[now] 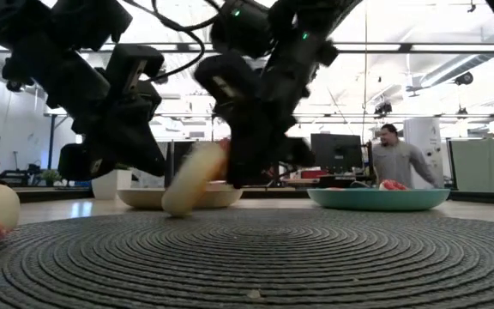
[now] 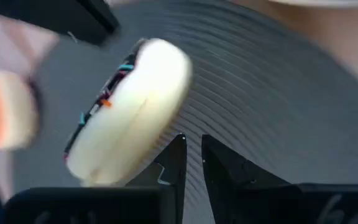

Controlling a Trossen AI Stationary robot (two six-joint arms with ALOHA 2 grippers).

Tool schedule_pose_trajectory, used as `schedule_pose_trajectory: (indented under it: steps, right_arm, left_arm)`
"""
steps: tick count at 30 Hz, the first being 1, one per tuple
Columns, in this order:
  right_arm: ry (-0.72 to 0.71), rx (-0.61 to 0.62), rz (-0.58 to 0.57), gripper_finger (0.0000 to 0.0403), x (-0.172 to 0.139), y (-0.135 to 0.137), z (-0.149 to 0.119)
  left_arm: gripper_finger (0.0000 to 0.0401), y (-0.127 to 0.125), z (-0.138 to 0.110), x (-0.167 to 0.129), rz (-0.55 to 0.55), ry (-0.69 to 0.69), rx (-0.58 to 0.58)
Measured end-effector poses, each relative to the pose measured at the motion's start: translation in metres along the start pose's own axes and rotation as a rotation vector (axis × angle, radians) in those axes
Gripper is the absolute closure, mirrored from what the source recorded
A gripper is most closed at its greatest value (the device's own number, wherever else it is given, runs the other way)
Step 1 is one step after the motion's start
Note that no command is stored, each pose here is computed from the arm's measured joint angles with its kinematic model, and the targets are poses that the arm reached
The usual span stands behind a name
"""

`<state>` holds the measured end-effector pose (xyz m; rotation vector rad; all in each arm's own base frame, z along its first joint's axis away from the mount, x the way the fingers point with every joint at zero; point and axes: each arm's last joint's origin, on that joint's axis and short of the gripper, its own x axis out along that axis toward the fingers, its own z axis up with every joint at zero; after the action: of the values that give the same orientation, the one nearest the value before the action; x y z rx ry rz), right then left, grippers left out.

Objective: Pick & Place donuts
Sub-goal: Put the big black donut on the gray plate

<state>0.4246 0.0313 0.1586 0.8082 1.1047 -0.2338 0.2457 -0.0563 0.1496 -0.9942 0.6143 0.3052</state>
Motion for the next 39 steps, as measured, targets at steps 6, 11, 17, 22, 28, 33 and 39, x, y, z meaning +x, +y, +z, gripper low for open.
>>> schedule_pose_trajectory:
  steps: [6, 11, 17, 22, 28, 33, 39]
  right_arm:
    - [-0.037, -0.052, -0.112, 0.0333, -0.042, 0.002, -0.005]
    - [-0.057, -0.048, -0.103, 0.029, -0.049, 0.003, -0.004]
    - [-0.038, -0.071, -0.134, 0.0244, -0.017, -0.003, -0.003]
    - [-0.05, -0.158, -0.153, 0.0221, -0.017, -0.002, -0.002]
    - [-0.028, -0.268, -0.149, 0.0211, -0.01, 0.001, -0.007]
    - [0.001, -0.302, -0.157, 0.0211, 0.009, -0.005, -0.008]
    - [-0.01, -0.315, -0.175, 0.0211, 0.013, -0.004, -0.006]
  left_arm:
    - [0.0401, 0.004, -0.003, 0.005, 0.026, 0.011, 0.011]
    - [0.0401, 0.004, -0.003, 0.005, 0.023, 0.01, 0.019]
    - [0.0401, 0.0, -0.002, -0.001, 0.002, 0.008, 0.034]
    - [0.0401, -0.002, -0.008, -0.009, 0.013, 0.026, 0.055]
    - [0.0401, -0.002, -0.007, -0.023, 0.055, -0.011, 0.068]
    - [0.0401, 0.001, -0.003, -0.039, 0.109, -0.055, 0.081]
    - [0.0401, 0.001, 0.003, -0.06, 0.116, -0.097, 0.077]
